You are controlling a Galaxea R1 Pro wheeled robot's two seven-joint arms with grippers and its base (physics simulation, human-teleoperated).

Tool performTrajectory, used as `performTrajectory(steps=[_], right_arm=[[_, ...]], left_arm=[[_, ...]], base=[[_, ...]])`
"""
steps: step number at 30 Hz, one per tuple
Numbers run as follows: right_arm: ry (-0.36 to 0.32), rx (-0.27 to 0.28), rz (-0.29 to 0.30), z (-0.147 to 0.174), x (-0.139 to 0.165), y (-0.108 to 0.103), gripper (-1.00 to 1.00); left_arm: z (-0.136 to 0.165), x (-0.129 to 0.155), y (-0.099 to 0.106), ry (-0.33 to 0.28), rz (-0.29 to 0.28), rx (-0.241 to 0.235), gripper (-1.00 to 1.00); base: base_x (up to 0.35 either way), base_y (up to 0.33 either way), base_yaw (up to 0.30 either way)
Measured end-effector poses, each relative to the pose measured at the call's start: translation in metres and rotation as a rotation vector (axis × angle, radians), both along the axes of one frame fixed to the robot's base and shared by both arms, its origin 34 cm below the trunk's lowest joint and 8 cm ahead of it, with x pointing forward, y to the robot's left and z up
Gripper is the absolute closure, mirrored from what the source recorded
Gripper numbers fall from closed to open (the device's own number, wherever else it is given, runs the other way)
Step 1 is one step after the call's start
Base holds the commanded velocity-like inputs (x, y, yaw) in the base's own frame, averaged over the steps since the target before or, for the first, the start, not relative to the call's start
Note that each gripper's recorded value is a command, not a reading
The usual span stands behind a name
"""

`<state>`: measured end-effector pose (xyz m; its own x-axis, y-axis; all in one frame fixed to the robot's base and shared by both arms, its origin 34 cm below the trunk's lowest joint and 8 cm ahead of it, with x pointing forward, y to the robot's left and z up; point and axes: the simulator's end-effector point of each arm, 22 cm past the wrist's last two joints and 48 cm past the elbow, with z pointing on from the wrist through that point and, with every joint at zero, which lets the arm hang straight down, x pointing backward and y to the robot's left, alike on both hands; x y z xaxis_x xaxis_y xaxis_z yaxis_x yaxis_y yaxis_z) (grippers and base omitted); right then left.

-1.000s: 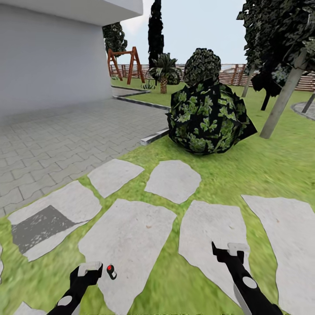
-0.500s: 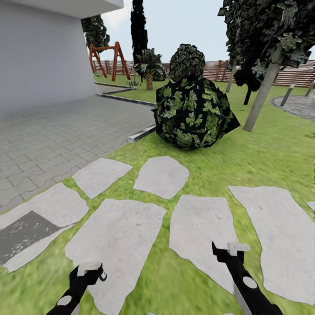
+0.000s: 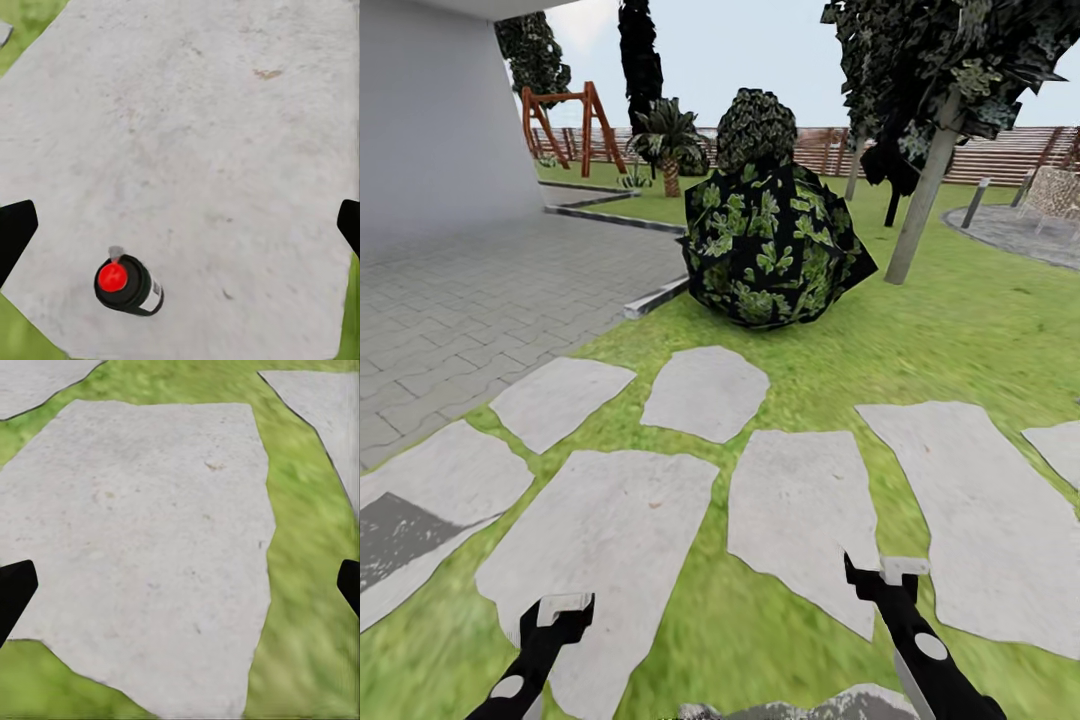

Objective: In the garden, pick up the pesticide atomizer on the floor and spray pesticide onto both trees until each tree trunk is fully covered.

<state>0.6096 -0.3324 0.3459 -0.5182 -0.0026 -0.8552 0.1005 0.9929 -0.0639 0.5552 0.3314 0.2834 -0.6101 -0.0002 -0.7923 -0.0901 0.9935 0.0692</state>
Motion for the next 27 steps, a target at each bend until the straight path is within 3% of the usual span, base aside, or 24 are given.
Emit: performTrajectory(steps=[6, 27], right_arm=[[0.011, -0.001, -0.003, -0.019, -0.006, -0.001, -1.00], [0.037, -0.002, -0.003, -0.059, -0.019, -0.001, -1.00]], left_arm=[[-0.014, -0.004, 0.004, -0.007, 0.006, 0.004, -1.00], [-0.052, -0.018, 0.008, 0.012, 0.021, 0.002, -1.00]], base=[[0.000, 0.000, -0.065], [0.000, 0.000, 0.062]])
